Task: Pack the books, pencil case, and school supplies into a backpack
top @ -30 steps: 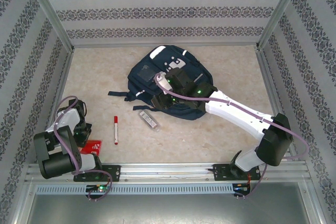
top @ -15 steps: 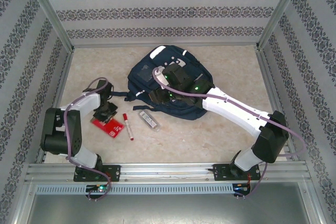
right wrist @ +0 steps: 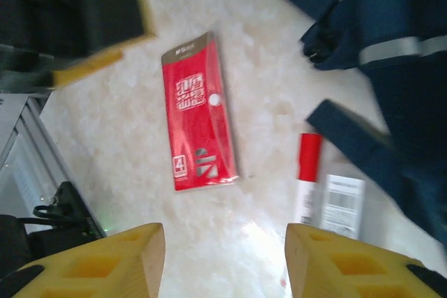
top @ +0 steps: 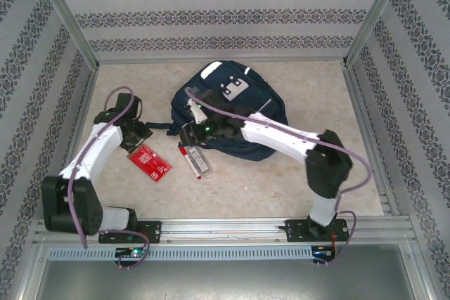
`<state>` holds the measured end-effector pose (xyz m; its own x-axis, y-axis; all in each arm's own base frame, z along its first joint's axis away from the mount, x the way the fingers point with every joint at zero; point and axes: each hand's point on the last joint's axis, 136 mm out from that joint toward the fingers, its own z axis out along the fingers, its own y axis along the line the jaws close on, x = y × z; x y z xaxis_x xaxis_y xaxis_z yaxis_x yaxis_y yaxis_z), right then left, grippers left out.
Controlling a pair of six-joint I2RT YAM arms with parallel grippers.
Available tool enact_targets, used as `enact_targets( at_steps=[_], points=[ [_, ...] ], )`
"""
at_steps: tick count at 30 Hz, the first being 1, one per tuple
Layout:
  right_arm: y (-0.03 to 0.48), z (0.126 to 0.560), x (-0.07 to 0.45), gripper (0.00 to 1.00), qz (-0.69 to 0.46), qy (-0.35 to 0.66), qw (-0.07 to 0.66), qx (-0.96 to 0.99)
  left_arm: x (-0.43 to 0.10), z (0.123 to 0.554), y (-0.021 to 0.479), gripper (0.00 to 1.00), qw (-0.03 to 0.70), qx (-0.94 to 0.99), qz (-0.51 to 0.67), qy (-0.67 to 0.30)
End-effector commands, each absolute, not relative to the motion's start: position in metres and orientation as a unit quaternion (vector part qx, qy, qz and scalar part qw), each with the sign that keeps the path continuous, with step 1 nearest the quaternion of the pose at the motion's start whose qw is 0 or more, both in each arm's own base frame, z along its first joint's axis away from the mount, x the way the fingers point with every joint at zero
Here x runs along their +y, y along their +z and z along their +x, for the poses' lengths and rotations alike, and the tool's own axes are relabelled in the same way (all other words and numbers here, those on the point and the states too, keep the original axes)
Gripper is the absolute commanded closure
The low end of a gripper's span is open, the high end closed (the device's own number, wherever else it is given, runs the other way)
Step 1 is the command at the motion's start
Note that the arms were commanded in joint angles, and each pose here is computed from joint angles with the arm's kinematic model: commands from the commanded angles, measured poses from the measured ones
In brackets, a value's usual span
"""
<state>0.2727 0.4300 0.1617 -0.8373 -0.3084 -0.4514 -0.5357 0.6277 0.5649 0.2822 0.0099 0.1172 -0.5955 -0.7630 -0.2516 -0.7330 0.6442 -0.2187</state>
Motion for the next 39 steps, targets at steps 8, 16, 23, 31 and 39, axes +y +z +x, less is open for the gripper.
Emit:
enact_targets(
  at_steps=[8, 16, 23, 31, 39],
  points=[
    [0.106, 0.273, 0.521, 0.53, -0.234, 0.400, 0.058, 0.884, 0.034, 0.219, 0.046, 0.54, 0.026, 0.861, -0.506, -0.040],
    [0.052, 0.288, 0.537, 0.54, -0.216, 0.370, 0.037, 0.903, 0.012, 0.240, 0.017, 0.66, 0.058, 0.849, -0.509, -0.130],
    [0.034, 0.267, 0.547, 0.56, -0.227, 0.376, -0.006, 0.898, 0.005, 0.237, -0.001, 0.79, 0.031, 0.859, -0.493, -0.138],
    [0.068, 0.244, 0.569, 0.61, -0.238, 0.464, -0.052, 0.852, 0.003, 0.233, 0.000, 0.83, 0.028, 0.862, -0.486, -0.140],
    [0.064, 0.240, 0.571, 0.86, -0.230, 0.472, -0.069, 0.848, -0.003, 0.241, 0.010, 0.82, 0.036, 0.867, -0.469, -0.164]
  ],
)
